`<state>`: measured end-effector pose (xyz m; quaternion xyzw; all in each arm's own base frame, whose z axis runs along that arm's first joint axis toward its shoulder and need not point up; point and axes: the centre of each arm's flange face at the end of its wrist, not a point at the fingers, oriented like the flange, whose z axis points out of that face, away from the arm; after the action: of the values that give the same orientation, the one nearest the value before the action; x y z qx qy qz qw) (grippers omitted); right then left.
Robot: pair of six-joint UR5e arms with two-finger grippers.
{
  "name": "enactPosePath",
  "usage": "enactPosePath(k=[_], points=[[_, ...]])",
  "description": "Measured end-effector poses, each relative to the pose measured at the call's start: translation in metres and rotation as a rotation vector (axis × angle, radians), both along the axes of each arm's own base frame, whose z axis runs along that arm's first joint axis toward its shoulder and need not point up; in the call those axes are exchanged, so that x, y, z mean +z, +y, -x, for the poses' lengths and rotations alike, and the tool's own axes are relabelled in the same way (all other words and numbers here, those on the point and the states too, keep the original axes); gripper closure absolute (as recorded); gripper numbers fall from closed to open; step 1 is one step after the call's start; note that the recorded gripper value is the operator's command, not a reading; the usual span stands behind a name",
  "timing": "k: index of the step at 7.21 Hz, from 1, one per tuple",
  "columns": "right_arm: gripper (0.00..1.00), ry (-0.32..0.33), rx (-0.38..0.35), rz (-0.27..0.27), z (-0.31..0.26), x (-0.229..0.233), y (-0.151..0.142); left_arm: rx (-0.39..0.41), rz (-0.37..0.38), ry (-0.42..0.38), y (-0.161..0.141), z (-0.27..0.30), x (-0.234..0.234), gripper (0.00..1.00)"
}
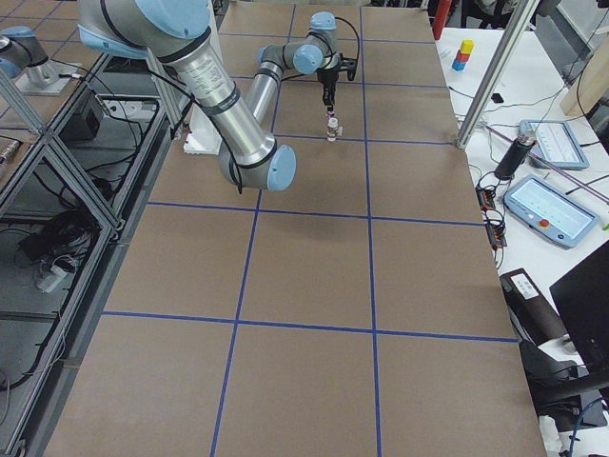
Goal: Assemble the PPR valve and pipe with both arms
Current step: 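Lower the fitting into the valve's top opening with the right gripper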
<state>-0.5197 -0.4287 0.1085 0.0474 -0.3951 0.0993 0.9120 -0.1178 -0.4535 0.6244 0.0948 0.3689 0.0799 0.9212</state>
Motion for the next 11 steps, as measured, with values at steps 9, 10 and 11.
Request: enactPosePath(k=[9,10,11], points=[[1.0,0.014,0.039,-0.064,0.03,0.008,-0.002,0.0,0.012,0.001,0.006,-0.001,0.006,0.0],[1.0,0.014,0.039,-0.064,0.031,0.008,-0.002,0.0,0.012,0.001,0.006,-0.001,0.006,0.0],[1.0,0.015,0.038,-0.063,0.031,0.008,-0.001,0.0,0.012,0.001,0.006,-0.001,0.006,0.0]])
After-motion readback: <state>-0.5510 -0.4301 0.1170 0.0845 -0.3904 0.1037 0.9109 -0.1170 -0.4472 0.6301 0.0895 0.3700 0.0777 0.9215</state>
